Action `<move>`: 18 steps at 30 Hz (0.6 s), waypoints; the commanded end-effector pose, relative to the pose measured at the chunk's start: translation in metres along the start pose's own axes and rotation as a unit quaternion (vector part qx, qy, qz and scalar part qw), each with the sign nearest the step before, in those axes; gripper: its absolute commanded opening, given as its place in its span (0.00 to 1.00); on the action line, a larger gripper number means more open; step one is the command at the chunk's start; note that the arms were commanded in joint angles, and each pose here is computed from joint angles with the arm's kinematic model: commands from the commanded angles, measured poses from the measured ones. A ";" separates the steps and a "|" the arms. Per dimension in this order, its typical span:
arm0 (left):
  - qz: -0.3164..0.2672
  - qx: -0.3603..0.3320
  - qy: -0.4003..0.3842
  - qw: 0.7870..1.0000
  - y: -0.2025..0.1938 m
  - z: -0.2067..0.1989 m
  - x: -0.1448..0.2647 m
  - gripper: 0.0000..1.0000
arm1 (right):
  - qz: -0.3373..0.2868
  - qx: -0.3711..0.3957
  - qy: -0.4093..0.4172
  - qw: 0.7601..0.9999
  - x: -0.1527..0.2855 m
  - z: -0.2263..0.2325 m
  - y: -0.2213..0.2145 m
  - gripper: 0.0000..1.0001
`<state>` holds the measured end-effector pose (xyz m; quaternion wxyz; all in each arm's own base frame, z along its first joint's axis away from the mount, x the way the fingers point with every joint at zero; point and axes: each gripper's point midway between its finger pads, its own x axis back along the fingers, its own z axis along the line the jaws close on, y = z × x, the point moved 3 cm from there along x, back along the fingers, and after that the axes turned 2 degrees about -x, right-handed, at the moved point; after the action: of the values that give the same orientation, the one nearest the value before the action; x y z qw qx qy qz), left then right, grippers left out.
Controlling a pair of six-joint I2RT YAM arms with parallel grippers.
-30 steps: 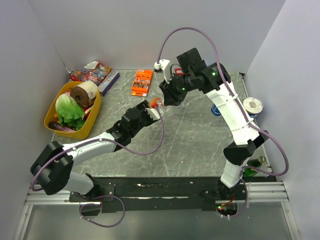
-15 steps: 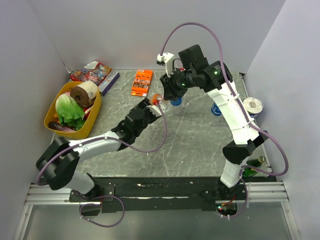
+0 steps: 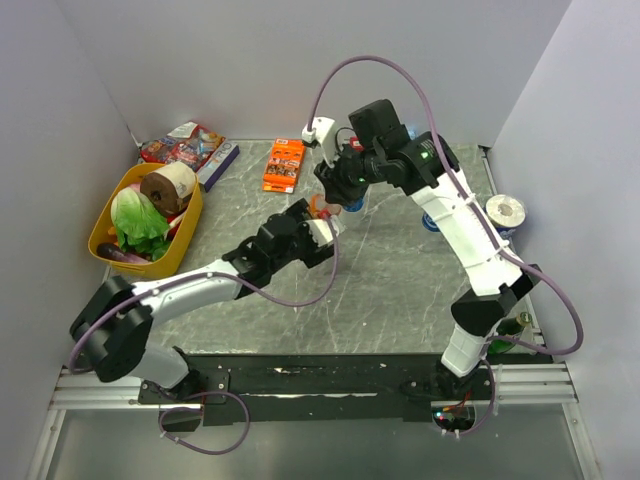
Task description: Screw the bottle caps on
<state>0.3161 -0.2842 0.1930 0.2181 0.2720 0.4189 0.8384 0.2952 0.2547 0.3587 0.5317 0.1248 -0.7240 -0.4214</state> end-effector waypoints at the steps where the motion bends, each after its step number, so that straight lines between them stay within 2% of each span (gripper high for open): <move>1: -0.012 0.000 -0.091 0.996 0.011 -0.004 0.037 0.96 | -0.054 0.085 -0.039 0.994 0.040 -0.004 0.020 0.00; 3: -0.024 -0.006 -0.149 0.989 0.008 -0.014 0.055 0.96 | -0.043 0.105 -0.039 0.993 0.045 -0.004 0.012 0.00; 6: -0.024 -0.020 -0.193 0.981 0.000 -0.012 0.093 0.96 | -0.018 0.128 -0.040 0.991 0.046 -0.003 -0.004 0.00; 7: -0.050 -0.026 -0.224 0.973 0.008 -0.014 0.108 0.96 | -0.012 0.133 -0.040 0.990 0.047 -0.003 -0.008 0.00; 8: -0.031 -0.031 -0.250 0.967 -0.001 -0.019 0.119 0.96 | 0.005 0.138 -0.035 0.990 0.045 -0.002 -0.017 0.00; 10: -0.032 -0.023 -0.273 0.961 -0.002 -0.019 0.132 0.96 | 0.028 0.139 -0.028 0.990 0.043 -0.001 -0.026 0.00; 12: -0.010 -0.006 -0.270 0.963 -0.006 -0.018 0.135 0.96 | 0.045 0.133 -0.005 0.990 0.040 0.004 -0.034 0.00; 14: 0.008 0.020 -0.232 0.973 -0.010 -0.009 0.129 0.96 | 0.053 0.125 0.008 0.991 0.034 0.008 -0.041 0.00; 18: 0.013 0.058 -0.183 0.981 -0.011 0.002 0.120 0.96 | 0.083 0.118 0.036 0.989 0.021 0.012 -0.056 0.00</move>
<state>0.2218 -0.2081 0.2154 0.2944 0.4478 0.3727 0.7575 0.2687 0.2154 0.3454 0.5404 0.1475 -0.7714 -0.3020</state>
